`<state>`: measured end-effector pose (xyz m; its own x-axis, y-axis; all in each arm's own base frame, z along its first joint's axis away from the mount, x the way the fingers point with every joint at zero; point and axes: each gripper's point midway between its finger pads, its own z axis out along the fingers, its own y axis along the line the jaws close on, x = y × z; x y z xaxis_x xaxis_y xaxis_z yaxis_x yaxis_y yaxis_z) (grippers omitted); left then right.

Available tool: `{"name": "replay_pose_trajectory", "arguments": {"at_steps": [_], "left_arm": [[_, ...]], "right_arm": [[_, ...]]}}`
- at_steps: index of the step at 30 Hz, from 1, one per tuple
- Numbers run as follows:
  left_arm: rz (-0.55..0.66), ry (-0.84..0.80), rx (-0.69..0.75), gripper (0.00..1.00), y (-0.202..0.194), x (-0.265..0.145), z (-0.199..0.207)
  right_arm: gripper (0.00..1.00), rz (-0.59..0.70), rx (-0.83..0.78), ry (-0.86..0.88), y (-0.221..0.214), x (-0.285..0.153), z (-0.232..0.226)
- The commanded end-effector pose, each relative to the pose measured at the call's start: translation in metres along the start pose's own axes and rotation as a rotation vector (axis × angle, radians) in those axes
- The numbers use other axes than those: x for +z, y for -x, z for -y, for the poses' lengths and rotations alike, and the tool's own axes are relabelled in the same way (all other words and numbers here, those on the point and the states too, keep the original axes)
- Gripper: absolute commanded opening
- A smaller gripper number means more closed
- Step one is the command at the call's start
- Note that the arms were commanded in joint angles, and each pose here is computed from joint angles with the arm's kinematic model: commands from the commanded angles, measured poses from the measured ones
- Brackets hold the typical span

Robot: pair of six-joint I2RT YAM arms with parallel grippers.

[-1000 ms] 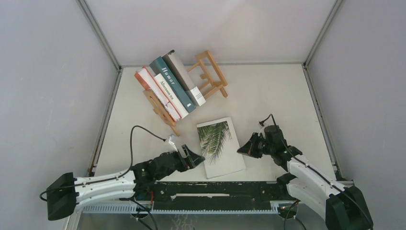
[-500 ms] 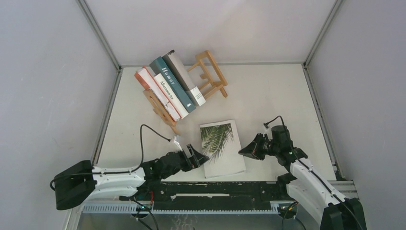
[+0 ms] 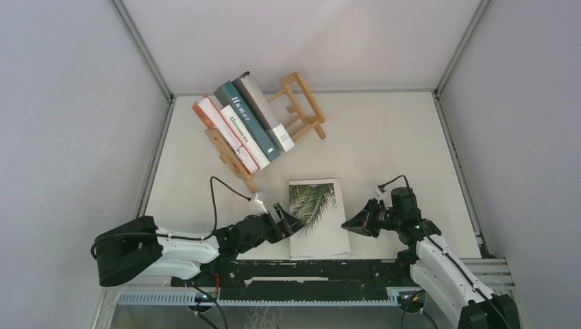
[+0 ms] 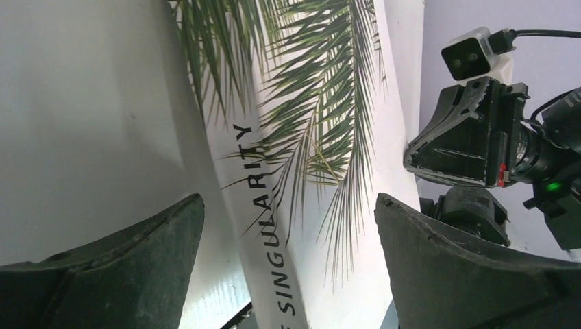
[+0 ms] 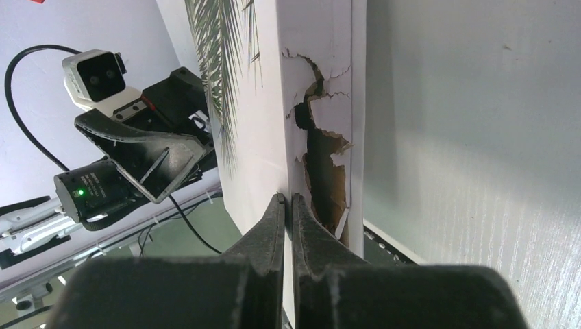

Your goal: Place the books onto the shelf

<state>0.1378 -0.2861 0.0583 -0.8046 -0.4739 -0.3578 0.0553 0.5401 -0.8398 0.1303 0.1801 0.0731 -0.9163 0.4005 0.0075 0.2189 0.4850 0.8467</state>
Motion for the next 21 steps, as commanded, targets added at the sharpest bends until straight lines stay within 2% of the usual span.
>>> {"name": "replay_pose_trajectory", "arguments": {"at_steps": [1, 10, 21], "left_arm": [[0.001, -0.177, -0.072, 0.96, 0.006, 0.007, 0.061], [-0.046, -0.259, -0.082, 0.87, -0.005, 0.005, 0.087], [-0.069, -0.276, -0.073, 0.70, -0.014, 0.001, 0.093]], "right_arm": [[0.00, -0.012, 0.020, 0.041, -0.002, -0.003, -0.009], [0.00, -0.005, 0.025, 0.050, 0.003, -0.001, -0.009], [0.00, -0.004, 0.032, 0.054, 0.002, 0.001, -0.002]]}}
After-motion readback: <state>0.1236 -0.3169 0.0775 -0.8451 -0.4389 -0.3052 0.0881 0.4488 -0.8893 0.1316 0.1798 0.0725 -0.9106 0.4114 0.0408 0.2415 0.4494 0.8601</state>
